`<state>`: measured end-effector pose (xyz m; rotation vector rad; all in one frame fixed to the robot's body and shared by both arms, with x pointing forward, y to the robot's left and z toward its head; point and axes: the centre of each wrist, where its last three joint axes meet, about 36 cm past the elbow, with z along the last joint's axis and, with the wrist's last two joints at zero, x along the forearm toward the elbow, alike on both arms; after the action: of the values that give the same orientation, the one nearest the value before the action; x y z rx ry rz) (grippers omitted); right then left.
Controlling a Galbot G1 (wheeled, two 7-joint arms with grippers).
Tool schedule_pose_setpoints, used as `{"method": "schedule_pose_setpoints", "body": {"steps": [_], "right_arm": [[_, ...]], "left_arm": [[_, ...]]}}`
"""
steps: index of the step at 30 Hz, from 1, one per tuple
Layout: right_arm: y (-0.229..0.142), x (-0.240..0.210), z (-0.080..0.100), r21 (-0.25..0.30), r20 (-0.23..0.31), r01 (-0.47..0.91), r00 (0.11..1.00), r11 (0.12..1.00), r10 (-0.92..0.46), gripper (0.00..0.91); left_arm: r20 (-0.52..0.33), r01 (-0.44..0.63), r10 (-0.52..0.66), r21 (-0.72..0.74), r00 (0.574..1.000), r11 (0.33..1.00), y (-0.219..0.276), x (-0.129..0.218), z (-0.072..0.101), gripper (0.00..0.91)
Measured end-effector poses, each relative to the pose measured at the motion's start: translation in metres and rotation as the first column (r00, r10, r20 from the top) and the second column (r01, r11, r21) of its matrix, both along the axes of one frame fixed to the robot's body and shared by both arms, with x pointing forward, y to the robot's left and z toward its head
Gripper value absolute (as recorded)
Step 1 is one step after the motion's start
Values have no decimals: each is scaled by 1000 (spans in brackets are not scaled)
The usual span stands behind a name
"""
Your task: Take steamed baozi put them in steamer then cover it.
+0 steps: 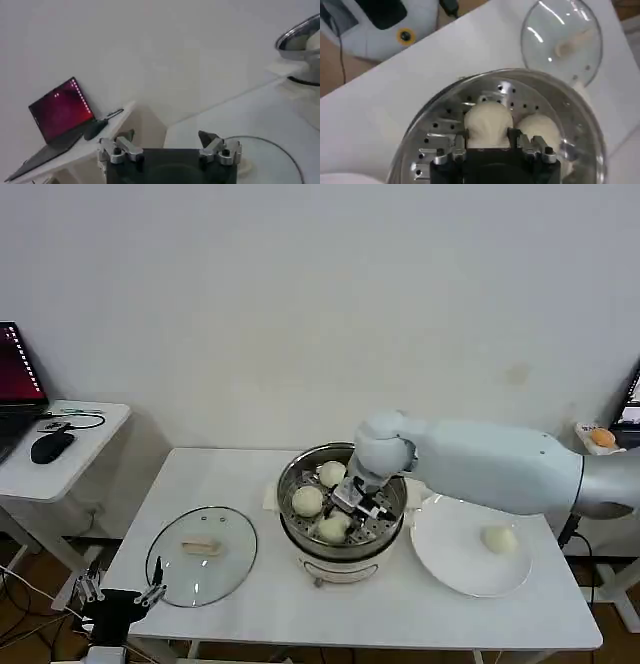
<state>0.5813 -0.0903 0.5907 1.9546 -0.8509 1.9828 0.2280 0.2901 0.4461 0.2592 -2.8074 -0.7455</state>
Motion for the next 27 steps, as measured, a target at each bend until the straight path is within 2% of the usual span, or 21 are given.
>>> {"method": "schedule_pose_setpoints", "body": {"steps": [1,2,9,13,17,22,27], "right_arm": [[0,0,0,-1,-1,-3,1000,1000,3,856],[0,0,-1,-3,-2,-8,1000,1000,8,907],[-3,3,4,-1,11,-13,1000,1000,13,907],[-10,9,16,15,25,9,1000,1000,-9,907],[-25,15,31,57,35,57,998,997,-59,907],[-63,28,55,112,80,190,977,975,-200,907],[-128,38,71,142,133,388,904,911,-406,907]], "left_arm": [[0,1,-1,0,1000,1000,0,0,0,907],[1,1,-1,-1,1000,1000,0,0,0,907],[6,5,-5,-2,1000,1000,-2,1,1,907],[8,9,-9,-1,1000,1000,-2,2,2,907],[12,15,-15,-2,1000,1000,-2,5,2,907],[15,24,-24,-4,1000,1000,1,8,2,907],[22,38,-38,-4,999,999,1,12,2,907]]}}
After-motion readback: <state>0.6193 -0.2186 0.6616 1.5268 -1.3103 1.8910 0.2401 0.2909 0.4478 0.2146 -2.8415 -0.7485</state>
